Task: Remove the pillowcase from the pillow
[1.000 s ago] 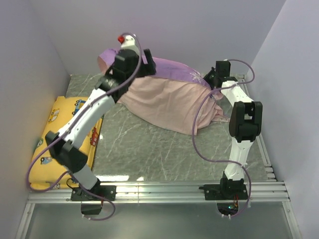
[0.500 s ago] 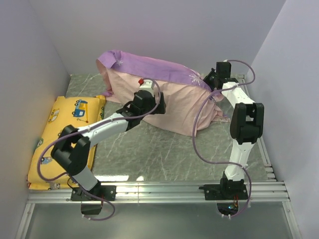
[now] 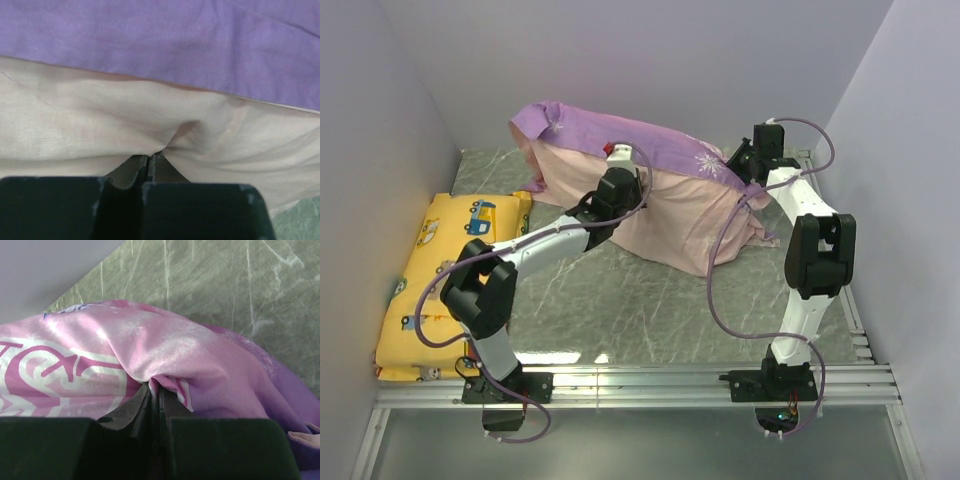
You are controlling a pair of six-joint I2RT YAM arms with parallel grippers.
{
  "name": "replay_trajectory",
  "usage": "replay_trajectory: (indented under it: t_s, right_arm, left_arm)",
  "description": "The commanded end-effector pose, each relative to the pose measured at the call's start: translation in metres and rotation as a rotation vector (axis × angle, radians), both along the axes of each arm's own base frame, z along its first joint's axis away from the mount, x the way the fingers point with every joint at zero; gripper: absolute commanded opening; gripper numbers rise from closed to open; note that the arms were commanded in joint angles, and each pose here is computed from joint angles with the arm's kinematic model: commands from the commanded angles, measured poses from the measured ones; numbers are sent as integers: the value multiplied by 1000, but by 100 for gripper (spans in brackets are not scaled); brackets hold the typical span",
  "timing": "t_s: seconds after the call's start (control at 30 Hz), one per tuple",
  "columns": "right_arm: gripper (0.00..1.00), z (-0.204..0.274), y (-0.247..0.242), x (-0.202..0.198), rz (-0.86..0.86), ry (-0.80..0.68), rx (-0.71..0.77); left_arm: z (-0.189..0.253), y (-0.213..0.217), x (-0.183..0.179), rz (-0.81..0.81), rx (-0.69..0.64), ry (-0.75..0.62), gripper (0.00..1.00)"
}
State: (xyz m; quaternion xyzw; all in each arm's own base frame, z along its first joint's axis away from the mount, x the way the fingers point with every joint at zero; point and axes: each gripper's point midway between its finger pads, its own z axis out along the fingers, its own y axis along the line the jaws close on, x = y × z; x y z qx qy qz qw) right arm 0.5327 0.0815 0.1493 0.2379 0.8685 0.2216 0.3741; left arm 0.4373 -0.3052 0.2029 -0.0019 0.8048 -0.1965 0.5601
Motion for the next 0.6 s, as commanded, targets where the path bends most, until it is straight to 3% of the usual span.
replay_trajectory:
  t_s: [0.0, 0.37, 0.4, 0.47, 0.5, 0.53, 0.57]
  right_arm:
    - [15, -45, 11, -45, 71, 202, -58]
    - [37, -23, 8, -50, 70, 157, -79]
    - [38, -23, 8, -52, 71, 155, -78]
    - [38, -22, 8, -57, 76, 155, -75]
    - [38, -22, 10, -60, 85, 155, -63]
    - [38, -18, 11, -61, 88, 141, -55]
    - [39, -26, 13, -68, 93, 156, -50]
  left_arm:
    - [57, 7, 4, 46, -46, -96, 0]
    - [189, 44, -22, 93, -67, -212, 0]
    - [217, 49, -21, 99, -93, -249, 0]
    - [220, 49, -13, 101, -68, -232, 0]
    - [246, 55, -9, 112, -96, -269, 0]
    - [234, 49, 1, 93, -70, -233, 0]
    - [262, 56, 6, 102, -104, -271, 0]
